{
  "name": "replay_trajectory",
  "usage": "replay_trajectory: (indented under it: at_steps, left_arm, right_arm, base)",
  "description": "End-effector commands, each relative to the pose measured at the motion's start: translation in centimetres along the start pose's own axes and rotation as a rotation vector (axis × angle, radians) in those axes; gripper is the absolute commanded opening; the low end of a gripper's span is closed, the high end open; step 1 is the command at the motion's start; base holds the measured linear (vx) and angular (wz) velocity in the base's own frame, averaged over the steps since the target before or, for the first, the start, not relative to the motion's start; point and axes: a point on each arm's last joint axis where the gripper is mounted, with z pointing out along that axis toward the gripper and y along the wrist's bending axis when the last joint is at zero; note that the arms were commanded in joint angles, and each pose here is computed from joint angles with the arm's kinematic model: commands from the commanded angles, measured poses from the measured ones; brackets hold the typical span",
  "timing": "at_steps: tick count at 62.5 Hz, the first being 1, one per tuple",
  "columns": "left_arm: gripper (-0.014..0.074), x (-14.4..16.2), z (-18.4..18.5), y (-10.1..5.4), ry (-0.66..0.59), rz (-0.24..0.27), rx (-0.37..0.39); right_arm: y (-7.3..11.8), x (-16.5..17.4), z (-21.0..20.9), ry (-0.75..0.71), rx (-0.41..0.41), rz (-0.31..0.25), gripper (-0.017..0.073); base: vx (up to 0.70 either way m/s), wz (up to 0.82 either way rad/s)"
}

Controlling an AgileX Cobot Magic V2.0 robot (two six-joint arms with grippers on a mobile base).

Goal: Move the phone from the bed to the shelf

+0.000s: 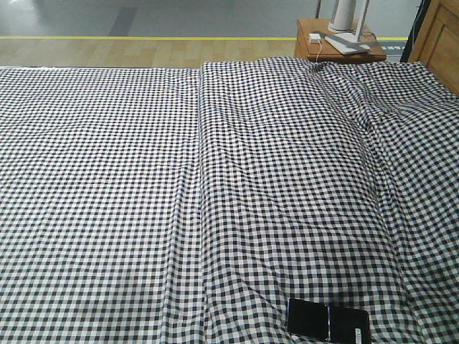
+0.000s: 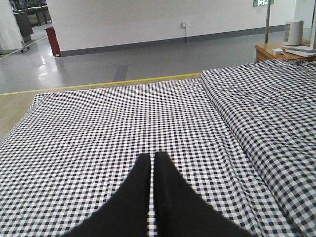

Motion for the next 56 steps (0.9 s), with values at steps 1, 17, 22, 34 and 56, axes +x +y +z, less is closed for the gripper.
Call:
replay_trajectory:
  at_steps: [1, 17, 22, 34, 56]
  left_arm:
    - [0.0001, -1.42, -0.30, 0.16, -0.107, -0.014, -0.010]
    - [0.0001, -1.42, -0.30, 0.16, -0.107, -0.014, -0.010]
    - [0.0001, -1.42, -0.30, 0.16, -0.107, -0.014, -0.010]
    - [0.0001, -1.42, -0.30, 0.16, -0.107, -0.014, -0.010]
    - [0.0001, -1.42, -0.30, 0.16, -0.107, -0.014, -0.010]
  right_arm:
    - [-0.02, -0.56, -0.11, -0.077, 0.003, -0.011, -0.0005]
    - [-0.02, -0.56, -0.11, -0.077, 0.003, -0.011, -0.0005]
    - [-0.02, -0.56, -0.11, -0.077, 0.003, -0.011, -0.0005]
    - [-0.02, -0.56, -0.11, -0.077, 0.003, -0.011, -0.0005]
    - [-0.02, -0.56, -0.11, -0.077, 0.003, -0.011, -0.0005]
  base:
    - [0.00, 0.00]
    - [0.00, 0.00]
    - [0.00, 0.00]
    - [0.00, 0.00]
    - [0.00, 0.00]
